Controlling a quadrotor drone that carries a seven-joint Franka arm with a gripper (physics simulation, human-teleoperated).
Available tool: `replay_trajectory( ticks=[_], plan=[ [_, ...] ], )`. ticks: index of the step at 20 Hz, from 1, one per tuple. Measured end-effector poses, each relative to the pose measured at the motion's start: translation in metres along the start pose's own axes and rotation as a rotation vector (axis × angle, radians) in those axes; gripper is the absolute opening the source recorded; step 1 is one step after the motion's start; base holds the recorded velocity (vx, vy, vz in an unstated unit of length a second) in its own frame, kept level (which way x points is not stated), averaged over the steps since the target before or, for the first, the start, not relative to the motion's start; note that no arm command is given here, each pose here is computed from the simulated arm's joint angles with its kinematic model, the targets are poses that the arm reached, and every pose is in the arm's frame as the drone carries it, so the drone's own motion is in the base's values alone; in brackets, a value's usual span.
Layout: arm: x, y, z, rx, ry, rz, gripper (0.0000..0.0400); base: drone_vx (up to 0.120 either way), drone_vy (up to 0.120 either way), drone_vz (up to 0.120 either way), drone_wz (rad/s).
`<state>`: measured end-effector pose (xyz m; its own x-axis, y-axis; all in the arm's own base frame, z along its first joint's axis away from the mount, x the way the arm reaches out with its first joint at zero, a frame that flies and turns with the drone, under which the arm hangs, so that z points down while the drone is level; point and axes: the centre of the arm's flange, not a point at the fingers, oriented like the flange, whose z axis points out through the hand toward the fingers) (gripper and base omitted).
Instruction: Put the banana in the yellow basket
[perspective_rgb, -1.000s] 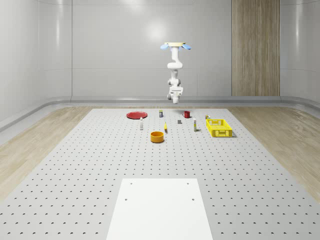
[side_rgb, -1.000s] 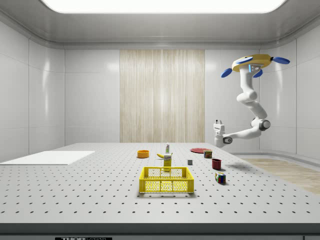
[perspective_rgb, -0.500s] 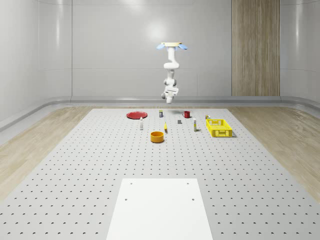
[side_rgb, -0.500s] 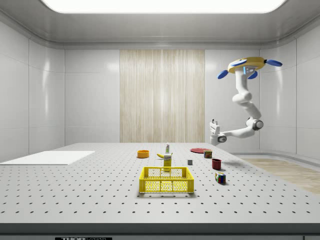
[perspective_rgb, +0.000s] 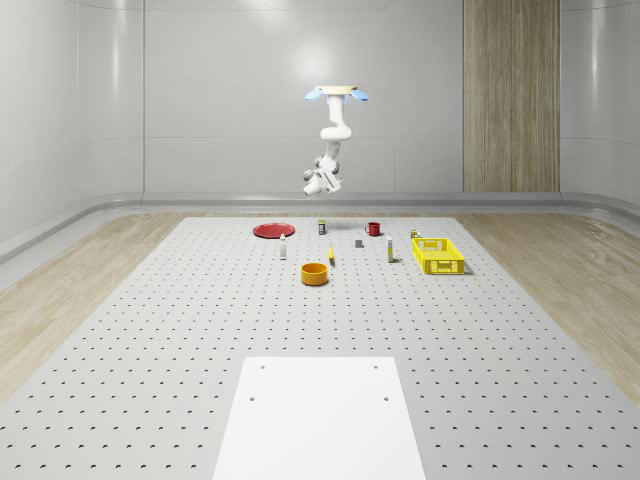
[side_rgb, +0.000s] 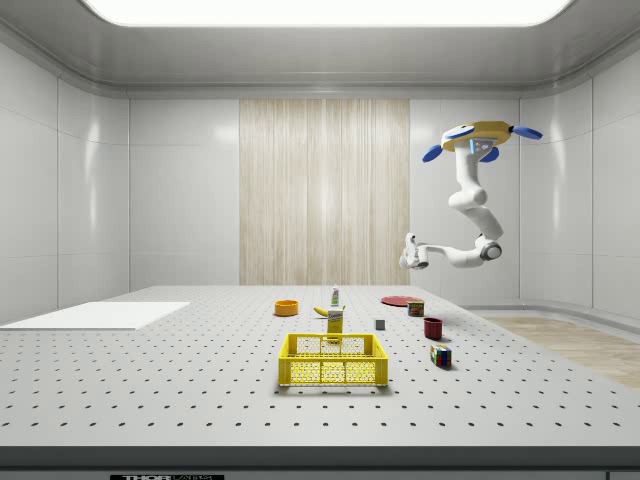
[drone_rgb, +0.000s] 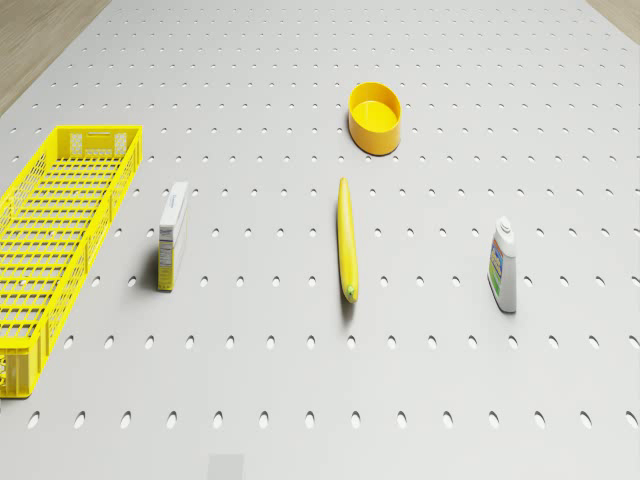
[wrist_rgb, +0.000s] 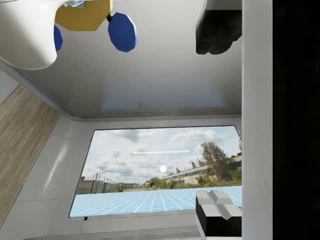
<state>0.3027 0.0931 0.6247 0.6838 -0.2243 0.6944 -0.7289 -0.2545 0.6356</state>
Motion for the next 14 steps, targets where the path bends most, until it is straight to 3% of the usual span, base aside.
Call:
replay_trajectory(
  ticks=[3, 6, 9, 14],
  plan=[
    [-0.035, -0.034, 0.013, -0.364, 0.362, -0.011, 0.0400, 0.120, -0.120, -0.120, 0.000],
    [-0.059, -0.058, 0.046, -0.705, 0.701, -0.022, 0.0400, 0.120, -0.120, -0.120, 0.000],
    [-0.070, -0.067, 0.078, -0.958, 0.953, -0.031, 0.0400, 0.120, -0.120, -0.120, 0.000],
    [-0.072, -0.068, 0.111, -1.189, 1.188, -0.042, 0.0400, 0.120, -0.120, -0.120, 0.000]
  ],
)
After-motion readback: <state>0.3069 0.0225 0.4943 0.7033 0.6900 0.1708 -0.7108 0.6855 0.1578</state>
